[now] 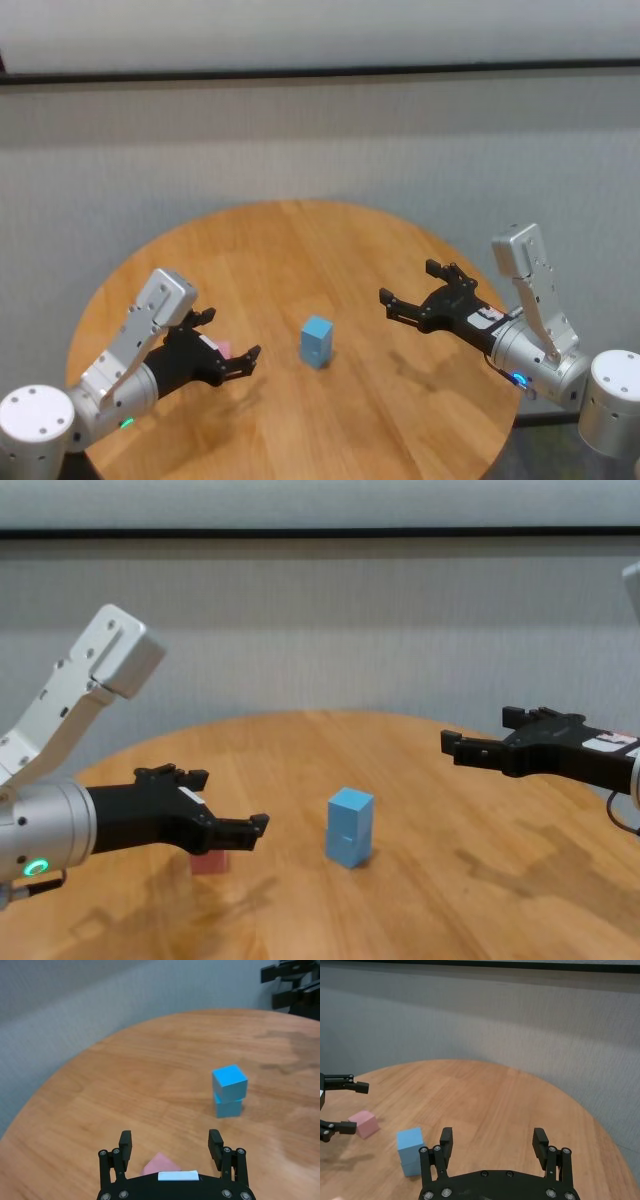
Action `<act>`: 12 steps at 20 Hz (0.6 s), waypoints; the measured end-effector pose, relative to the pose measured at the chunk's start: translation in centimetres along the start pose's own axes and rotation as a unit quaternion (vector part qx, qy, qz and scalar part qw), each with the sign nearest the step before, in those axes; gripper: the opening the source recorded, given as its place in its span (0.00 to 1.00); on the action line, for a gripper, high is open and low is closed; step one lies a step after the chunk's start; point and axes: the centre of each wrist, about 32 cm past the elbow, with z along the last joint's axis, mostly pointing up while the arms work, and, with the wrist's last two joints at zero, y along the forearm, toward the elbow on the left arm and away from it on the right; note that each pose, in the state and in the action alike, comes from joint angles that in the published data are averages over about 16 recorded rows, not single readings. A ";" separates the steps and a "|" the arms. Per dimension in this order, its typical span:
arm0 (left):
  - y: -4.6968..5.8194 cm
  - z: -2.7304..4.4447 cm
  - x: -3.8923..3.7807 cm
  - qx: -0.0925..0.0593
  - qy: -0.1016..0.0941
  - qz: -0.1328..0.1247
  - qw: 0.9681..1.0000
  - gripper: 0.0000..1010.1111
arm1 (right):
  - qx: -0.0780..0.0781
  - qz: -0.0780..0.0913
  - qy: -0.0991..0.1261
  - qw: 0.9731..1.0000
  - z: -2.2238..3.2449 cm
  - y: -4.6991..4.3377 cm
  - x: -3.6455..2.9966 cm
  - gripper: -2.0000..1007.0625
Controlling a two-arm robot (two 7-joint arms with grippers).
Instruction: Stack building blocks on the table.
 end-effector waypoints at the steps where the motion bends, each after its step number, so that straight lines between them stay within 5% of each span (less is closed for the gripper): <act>1: 0.0 -0.05 0.04 0.001 0.000 0.001 1.000 0.99 | 0.000 0.000 0.000 1.000 0.00 0.00 0.00 1.00; 12: 0.0 -1.03 0.27 0.020 0.002 0.008 1.000 0.99 | 0.000 0.000 0.000 1.000 0.01 0.04 -0.02 1.00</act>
